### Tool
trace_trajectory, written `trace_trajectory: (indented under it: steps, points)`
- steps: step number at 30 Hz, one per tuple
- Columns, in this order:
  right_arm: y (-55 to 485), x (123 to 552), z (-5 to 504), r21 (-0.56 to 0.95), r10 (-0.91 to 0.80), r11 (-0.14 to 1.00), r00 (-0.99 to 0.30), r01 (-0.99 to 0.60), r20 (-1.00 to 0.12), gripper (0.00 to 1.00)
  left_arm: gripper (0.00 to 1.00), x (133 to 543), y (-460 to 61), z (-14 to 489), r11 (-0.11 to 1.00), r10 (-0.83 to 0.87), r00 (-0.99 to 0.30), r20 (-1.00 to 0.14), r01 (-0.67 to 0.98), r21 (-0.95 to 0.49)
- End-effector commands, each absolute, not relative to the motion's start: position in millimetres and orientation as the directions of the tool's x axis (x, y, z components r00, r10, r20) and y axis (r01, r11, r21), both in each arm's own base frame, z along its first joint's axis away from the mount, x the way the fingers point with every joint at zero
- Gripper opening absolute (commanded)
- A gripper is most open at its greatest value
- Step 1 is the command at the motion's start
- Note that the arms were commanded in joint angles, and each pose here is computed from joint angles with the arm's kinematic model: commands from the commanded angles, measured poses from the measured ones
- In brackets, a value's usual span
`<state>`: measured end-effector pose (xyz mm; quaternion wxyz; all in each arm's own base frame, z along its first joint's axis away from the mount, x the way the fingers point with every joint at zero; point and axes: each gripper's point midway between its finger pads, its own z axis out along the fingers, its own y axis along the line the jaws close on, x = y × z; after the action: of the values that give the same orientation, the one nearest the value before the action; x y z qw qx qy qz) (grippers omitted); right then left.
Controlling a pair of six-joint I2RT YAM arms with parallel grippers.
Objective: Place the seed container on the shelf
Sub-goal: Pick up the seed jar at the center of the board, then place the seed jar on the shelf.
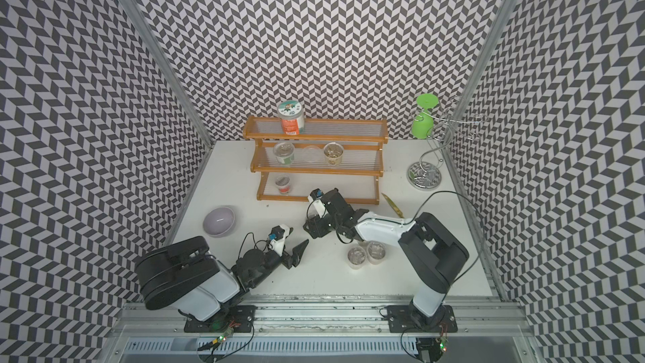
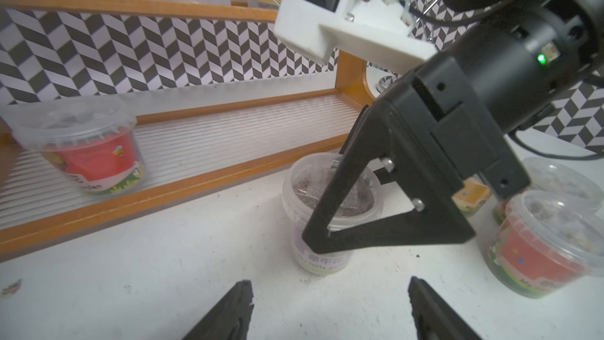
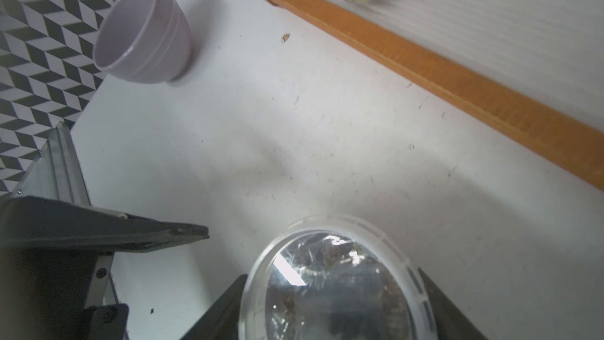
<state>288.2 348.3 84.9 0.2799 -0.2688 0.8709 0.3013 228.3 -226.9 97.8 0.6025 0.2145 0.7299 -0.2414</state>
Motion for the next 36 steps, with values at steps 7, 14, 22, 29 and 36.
trace_trajectory:
  steps: [7,14,22,29,36]
  points:
    - [373,342,122,0.402,-0.131,0.702,-0.662,-0.587,-0.738,0.74,0.8,237,-178,102,0.914,0.019,-0.232,-0.973,0.397,-0.076]
    - [385,377,135,0.399,-0.058,0.735,-0.637,-0.548,-0.768,0.74,0.85,247,-159,128,0.923,-0.114,-0.252,-0.961,0.332,-0.196]
    - [390,406,135,0.4,0.017,0.777,-0.619,-0.486,-0.785,0.74,0.87,266,-132,140,0.895,-0.29,-0.321,-0.902,0.242,-0.374]
    - [393,426,132,0.39,0.058,0.809,-0.601,-0.439,-0.797,0.74,0.87,269,-123,160,0.892,-0.311,-0.286,-0.906,0.242,-0.382]
    - [389,441,126,0.371,0.094,0.84,-0.566,-0.396,-0.819,0.74,0.89,270,-123,164,0.893,-0.305,-0.301,-0.903,0.238,-0.381]
